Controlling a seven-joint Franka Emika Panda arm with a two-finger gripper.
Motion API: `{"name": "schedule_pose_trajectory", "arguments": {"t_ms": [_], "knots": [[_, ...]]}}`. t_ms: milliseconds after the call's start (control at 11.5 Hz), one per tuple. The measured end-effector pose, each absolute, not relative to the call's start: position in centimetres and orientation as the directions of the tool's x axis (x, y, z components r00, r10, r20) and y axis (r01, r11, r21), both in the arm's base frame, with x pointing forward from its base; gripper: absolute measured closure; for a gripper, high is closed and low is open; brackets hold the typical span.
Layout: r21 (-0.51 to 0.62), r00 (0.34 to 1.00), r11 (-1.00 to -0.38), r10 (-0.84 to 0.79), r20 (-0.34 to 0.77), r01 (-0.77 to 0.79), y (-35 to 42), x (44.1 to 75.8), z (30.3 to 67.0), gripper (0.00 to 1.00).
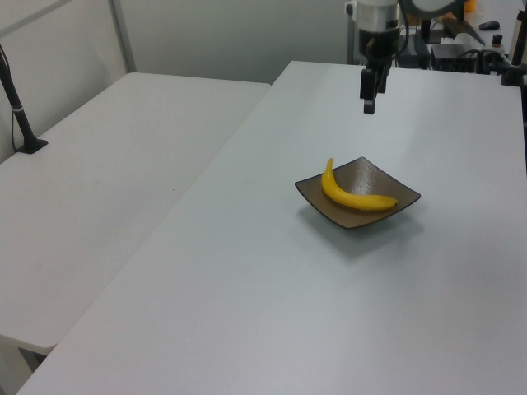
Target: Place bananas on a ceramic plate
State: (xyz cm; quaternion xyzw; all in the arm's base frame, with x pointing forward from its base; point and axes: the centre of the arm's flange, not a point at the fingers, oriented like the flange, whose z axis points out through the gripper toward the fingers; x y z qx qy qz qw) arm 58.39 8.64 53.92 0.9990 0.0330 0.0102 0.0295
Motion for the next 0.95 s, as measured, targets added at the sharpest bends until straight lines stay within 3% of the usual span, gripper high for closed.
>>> {"name": "schedule_pose_trajectory", "arguments": {"t_ms": [260, 953], "knots": [[0.010, 0.997, -0.998, 0.067, 0.025, 0.067, 5.4, 56.9, 56.5, 0.00], [0.031, 0.995, -0.995, 0.099, 0.012, 0.099, 4.9, 55.6, 56.6, 0.00]]}}
